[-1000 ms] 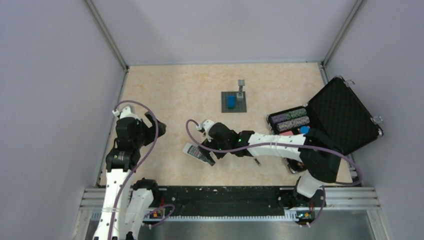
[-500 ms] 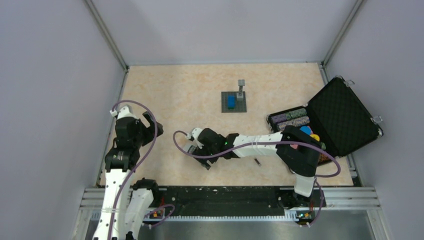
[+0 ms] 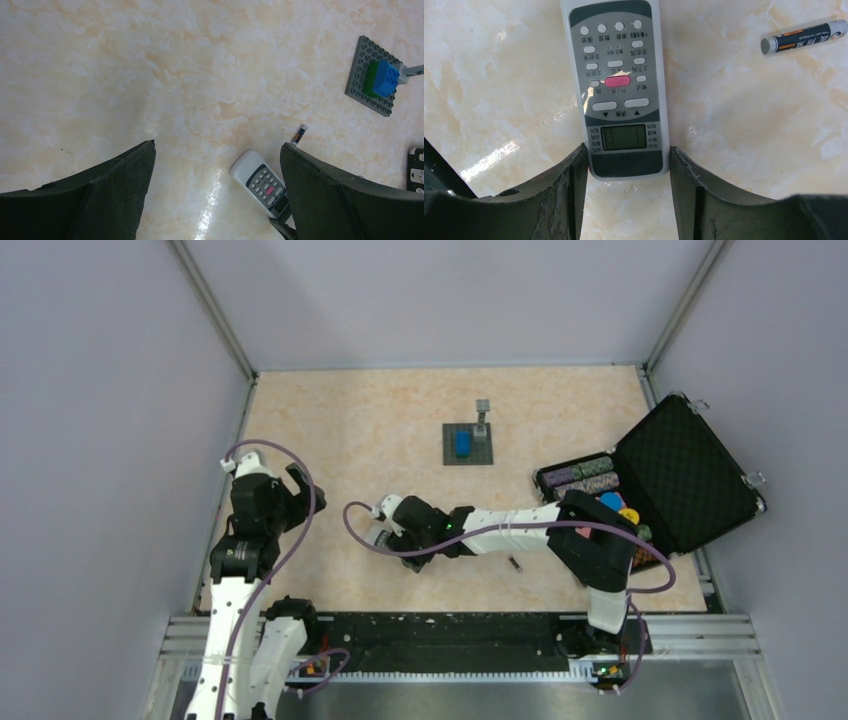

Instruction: Load the batteries into the remote control

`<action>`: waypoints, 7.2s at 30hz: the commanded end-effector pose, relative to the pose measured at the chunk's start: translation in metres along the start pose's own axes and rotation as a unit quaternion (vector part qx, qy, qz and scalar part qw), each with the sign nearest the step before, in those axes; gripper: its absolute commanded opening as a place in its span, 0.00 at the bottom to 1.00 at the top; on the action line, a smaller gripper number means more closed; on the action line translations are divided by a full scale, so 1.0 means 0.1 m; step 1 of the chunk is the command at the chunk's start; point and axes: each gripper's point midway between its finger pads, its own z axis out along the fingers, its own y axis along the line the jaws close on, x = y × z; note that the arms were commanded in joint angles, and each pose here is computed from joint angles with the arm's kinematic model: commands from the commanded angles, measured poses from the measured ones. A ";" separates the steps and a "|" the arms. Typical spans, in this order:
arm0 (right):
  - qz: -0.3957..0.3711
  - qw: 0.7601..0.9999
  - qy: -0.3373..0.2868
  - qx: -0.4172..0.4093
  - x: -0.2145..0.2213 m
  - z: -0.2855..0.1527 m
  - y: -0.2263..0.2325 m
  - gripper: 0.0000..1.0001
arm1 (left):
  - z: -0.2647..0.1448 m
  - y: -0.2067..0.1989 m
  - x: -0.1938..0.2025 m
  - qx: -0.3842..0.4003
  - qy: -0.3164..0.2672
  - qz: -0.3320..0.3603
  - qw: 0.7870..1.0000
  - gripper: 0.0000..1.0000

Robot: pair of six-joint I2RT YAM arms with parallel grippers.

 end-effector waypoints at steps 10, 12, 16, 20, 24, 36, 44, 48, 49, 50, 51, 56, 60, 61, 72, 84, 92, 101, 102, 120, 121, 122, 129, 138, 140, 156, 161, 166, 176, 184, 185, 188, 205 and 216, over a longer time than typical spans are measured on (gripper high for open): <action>0.017 0.997 -0.055 -0.056 -0.42 -0.50 0.20 0.34 | -0.02 -0.20 -0.07 0.052 -0.006 0.009 0.999 0.99; 0.033 0.995 -0.068 -0.070 -0.48 -0.62 0.21 0.34 | -0.01 -0.23 -0.06 0.060 -0.001 0.011 0.998 0.99; 0.066 0.989 -0.086 -0.096 -0.56 -0.81 0.19 0.33 | -0.04 -0.39 -0.03 0.105 0.013 0.017 0.994 0.98; 0.104 0.981 -0.104 -0.130 -0.65 -1.02 0.17 0.33 | -0.18 -0.82 -0.01 0.233 0.027 0.049 0.971 0.96; 0.143 0.966 -0.120 -0.177 -0.74 -1.25 0.18 0.33 | -0.43 -1.17 -0.03 0.343 0.033 0.065 0.937 0.95; 0.241 0.884 -0.212 -0.340 -1.46 -2.27 0.34 0.32 | -1.02 -1.70 -0.51 0.449 0.023 -0.042 0.892 0.95; 0.305 0.823 -0.244 -0.413 -1.95 -2.73 0.40 0.31 | -1.25 -1.77 -0.73 0.466 -0.024 -0.056 0.883 0.95; 0.313 0.803 -0.253 -0.440 -2.05 -2.86 0.41 0.31 | -1.33 -1.82 -0.72 0.488 -0.013 -0.063 0.871 0.96; 0.315 0.799 -0.253 -0.446 -2.06 -2.88 0.43 0.30 | -1.36 -1.84 -0.72 0.496 -0.010 -0.068 0.866 0.96; 0.316 0.795 -0.253 -0.452 -2.07 -2.90 0.44 0.30 | -1.41 -1.87 -0.73 0.507 -0.007 -0.078 0.858 0.95; 0.318 0.793 -0.252 -0.455 -2.07 -2.89 0.43 0.30 | -1.45 -1.89 -0.74 0.518 -0.008 -0.083 0.852 0.95; 0.328 0.784 -0.250 -0.463 -2.07 -2.90 0.43 0.30 | -1.54 -1.93 -0.74 0.541 0.001 -0.104 0.835 0.92; 0.340 0.775 -0.247 -0.472 -2.08 -2.88 0.43 0.30 | -1.60 -1.94 -0.74 0.560 0.000 -0.120 0.820 0.92; 0.344 0.773 -0.245 -0.474 -2.09 -2.86 0.43 0.30 | -1.59 -1.93 -0.72 0.562 0.001 -0.123 0.818 0.92; 0.365 0.787 -0.208 -0.451 -2.01 -2.59 0.40 0.30 | -1.48 -1.95 -0.66 0.560 0.028 -0.144 0.816 0.64; 0.382 0.791 -0.201 -0.433 -2.04 -2.51 0.35 0.53 | -1.38 -1.93 -0.59 0.545 0.054 -0.157 0.822 0.00; 0.393 0.797 -0.304 -0.343 -2.17 -2.52 0.05 0.93 | -1.12 -1.69 -0.71 0.427 0.045 -0.320 0.844 0.00; 0.490 0.764 -0.376 -0.185 -2.21 -2.41 -0.21 0.95 | -0.95 -1.45 -0.70 0.367 0.024 -0.411 0.834 0.00; 0.503 0.758 -0.375 -0.182 -2.20 -2.40 -0.21 0.95 | -0.95 -1.43 -0.71 0.365 0.016 -0.413 0.835 0.00; 0.539 0.726 -0.323 -0.281 -2.48 -2.36 0.21 0.88 | -0.88 -1.36 -0.71 0.352 -0.003 -0.414 0.839 0.00; 0.538 0.726 -0.323 -0.283 -2.49 -2.36 0.22 0.86 | -0.87 -1.36 -0.71 0.352 0.000 -0.414 0.840 0.00; 0.538 0.725 -0.323 -0.283 -2.49 -2.36 0.22 0.85 | -0.87 -1.36 -0.71 0.352 0.001 -0.415 0.839 0.00; 0.535 0.721 -0.324 -0.300 -2.52 -2.40 0.26 0.75 | -0.83 -1.36 -0.66 0.347 0.015 -0.419 0.839 0.00; 0.531 0.716 -0.317 -0.324 -2.57 -2.42 0.33 0.66 | -0.80 -1.36 -0.60 0.344 0.029 -0.424 0.838 0.00; 0.533 0.716 -0.310 -0.329 -2.57 -2.40 0.35 0.64 | -0.80 -1.36 -0.59 0.344 0.030 -0.424 0.837 0.00; 0.545 0.711 -0.305 -0.324 -2.52 -2.33 0.33 0.43 | -0.87 -1.40 -0.57 0.362 0.033 -0.405 0.839 0.08; 0.527 0.733 -0.312 -0.296 -2.47 -2.31 0.26 0.36 | -0.92 -1.37 -0.50 0.355 0.032 -0.372 0.857 0.70; 0.503 0.761 -0.325 -0.250 -2.30 -2.34 0.05 0.36 | -0.90 -1.20 -0.41 0.295 0.013 -0.303 0.906 0.87; 0.315 0.885 -0.305 -0.155 -1.79 -2.49 -0.45 0.37 | -1.13 -1.20 -0.42 0.312 -0.029 -0.004 0.950 0.88; 0.045 0.941 -0.280 -0.184 -1.63 -2.86 -0.27 0.38 | -1.67 -1.85 -0.32 0.558 0.062 0.152 0.813 0.86; 0.024 0.941 -0.278 -0.192 -1.62 -2.90 -0.24 0.38 | -1.71 -1.88 -0.30 0.583 0.071 0.158 0.794 0.86; -0.017 0.939 -0.263 -0.219 -1.62 -3.01 -0.14 0.38 | -1.69 -1.92 -0.25 0.619 0.096 0.160 0.763 0.86; -0.063 0.933 -0.205 -0.288 -1.43 -3.00 0.09 0.35 | -1.85 -2.26 0.61 0.702 0.225 0.212 0.642 0.87; -0.044 0.937 -0.181 -0.296 -1.35 -2.97 0.12 0.35 | -1.81 -2.34 0.77 0.705 0.249 0.232 0.622 0.38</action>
